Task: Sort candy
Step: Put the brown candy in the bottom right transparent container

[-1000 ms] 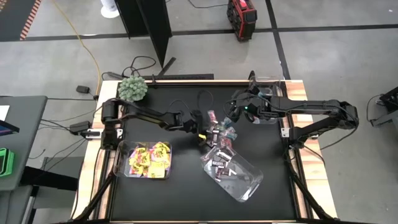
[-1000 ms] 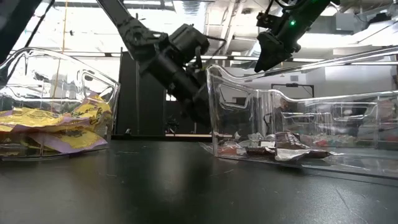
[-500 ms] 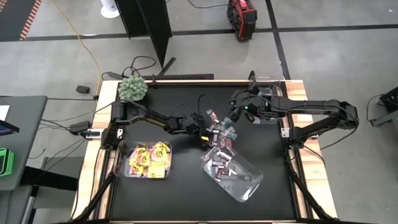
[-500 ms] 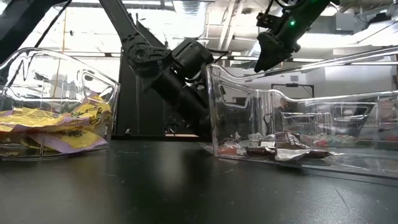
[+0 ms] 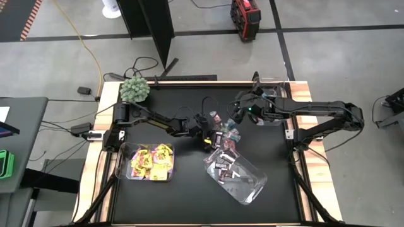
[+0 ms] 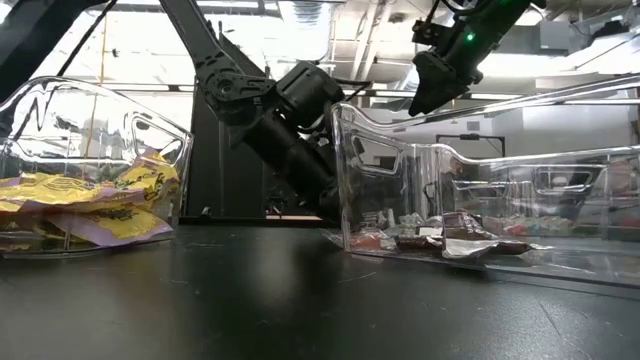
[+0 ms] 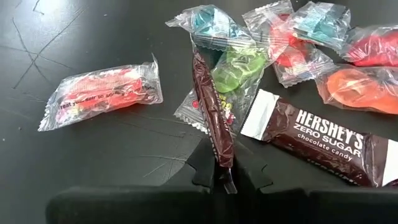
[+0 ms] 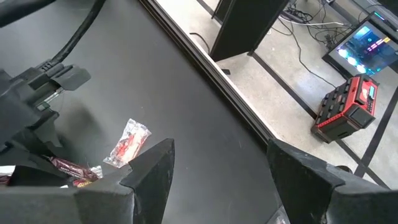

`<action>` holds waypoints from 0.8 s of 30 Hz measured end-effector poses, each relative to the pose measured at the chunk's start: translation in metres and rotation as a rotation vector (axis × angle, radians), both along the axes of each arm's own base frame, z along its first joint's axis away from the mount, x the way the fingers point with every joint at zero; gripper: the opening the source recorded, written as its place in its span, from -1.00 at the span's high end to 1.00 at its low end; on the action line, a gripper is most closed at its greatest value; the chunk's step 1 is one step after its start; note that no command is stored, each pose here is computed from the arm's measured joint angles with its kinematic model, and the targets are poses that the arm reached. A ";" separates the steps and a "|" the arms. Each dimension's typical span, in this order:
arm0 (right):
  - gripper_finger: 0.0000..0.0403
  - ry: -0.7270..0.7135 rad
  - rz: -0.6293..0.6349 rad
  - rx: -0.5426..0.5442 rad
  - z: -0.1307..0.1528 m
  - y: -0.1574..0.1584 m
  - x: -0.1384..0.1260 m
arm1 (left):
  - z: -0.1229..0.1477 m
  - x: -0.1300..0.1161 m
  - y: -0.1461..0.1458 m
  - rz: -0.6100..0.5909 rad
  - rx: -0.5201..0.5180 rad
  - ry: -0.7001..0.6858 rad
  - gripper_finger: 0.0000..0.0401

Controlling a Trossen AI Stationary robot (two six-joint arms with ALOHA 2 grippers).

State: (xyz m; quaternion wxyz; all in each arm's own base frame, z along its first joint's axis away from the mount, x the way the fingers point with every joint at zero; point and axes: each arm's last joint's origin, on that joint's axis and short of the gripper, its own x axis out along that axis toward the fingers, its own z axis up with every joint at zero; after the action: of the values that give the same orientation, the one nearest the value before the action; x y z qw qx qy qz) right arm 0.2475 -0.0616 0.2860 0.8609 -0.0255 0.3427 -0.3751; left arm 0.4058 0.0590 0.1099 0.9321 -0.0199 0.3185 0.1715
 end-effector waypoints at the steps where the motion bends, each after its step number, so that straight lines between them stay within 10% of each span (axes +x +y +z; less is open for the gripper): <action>1: -0.36 0.000 0.000 0.000 0.000 0.000 0.000 | 0.001 0.000 0.000 -0.006 0.007 0.001 0.92; 13: -0.36 0.005 0.001 0.000 0.000 0.000 0.000 | 0.083 -0.015 -0.020 0.032 0.243 -0.076 0.96; 24: -0.36 0.005 0.001 0.000 0.000 0.000 0.000 | 0.107 -0.018 -0.090 -0.694 0.204 -0.198 0.96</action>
State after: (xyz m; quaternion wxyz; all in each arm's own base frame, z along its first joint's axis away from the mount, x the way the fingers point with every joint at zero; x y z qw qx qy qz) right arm 0.2472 -0.0614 0.2857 0.8601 -0.0265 0.3452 -0.3746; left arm 0.3873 -0.0309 0.2166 0.9583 0.1655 0.1958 -0.1263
